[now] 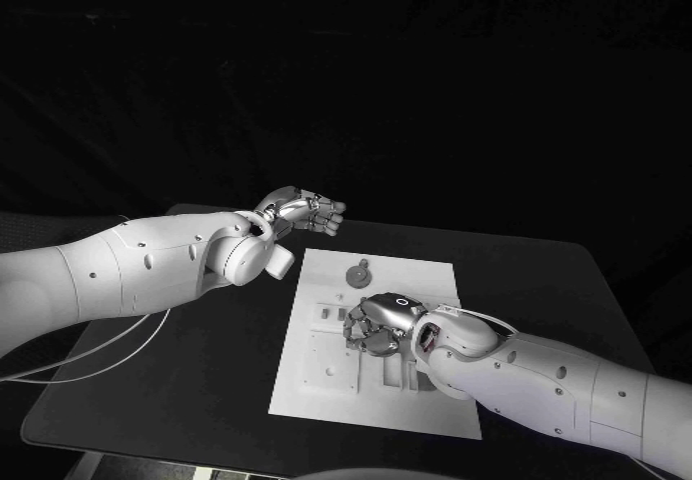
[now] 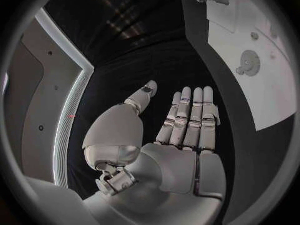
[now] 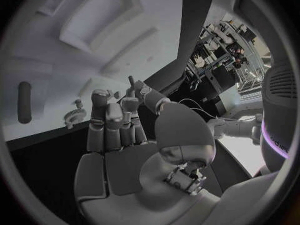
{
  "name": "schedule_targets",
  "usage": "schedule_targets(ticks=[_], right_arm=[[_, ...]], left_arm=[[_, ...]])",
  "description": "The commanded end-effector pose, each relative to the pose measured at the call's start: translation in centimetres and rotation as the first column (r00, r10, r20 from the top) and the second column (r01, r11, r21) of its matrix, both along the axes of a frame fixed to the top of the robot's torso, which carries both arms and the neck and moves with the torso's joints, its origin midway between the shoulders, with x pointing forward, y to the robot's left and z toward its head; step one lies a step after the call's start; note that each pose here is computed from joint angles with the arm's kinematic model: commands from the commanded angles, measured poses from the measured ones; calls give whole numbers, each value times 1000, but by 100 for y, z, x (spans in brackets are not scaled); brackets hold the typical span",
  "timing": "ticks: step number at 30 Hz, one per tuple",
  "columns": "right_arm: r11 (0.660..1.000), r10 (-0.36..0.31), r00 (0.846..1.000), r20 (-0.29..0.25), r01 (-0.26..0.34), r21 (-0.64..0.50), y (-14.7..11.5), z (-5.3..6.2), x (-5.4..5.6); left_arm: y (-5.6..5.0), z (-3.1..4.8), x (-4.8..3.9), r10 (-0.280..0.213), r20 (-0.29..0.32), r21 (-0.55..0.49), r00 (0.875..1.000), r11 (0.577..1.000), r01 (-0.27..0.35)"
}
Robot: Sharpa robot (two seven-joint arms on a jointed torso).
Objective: Assemble the parts on the task board
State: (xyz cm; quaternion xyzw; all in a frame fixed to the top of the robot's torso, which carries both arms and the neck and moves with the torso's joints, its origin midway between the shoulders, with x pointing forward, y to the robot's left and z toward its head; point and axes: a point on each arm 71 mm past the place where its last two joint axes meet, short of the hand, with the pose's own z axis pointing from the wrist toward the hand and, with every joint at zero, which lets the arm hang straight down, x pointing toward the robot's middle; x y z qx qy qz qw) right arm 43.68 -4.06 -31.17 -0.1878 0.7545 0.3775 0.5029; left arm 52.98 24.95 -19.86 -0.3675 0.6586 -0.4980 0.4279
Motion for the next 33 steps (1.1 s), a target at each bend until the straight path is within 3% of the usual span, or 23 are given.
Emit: schedule_targets(ticks=[1,33], right_arm=[[999,21,1000,3,-21,-31,19,-30,-23],[998,16,1000,-11,-17,-61,32,-161,-43]], left_arm=[[-28,18,2,-10,7,-12,1000,1000,10],[-19,17,0,-9,4,-12,1000,1000,9]])
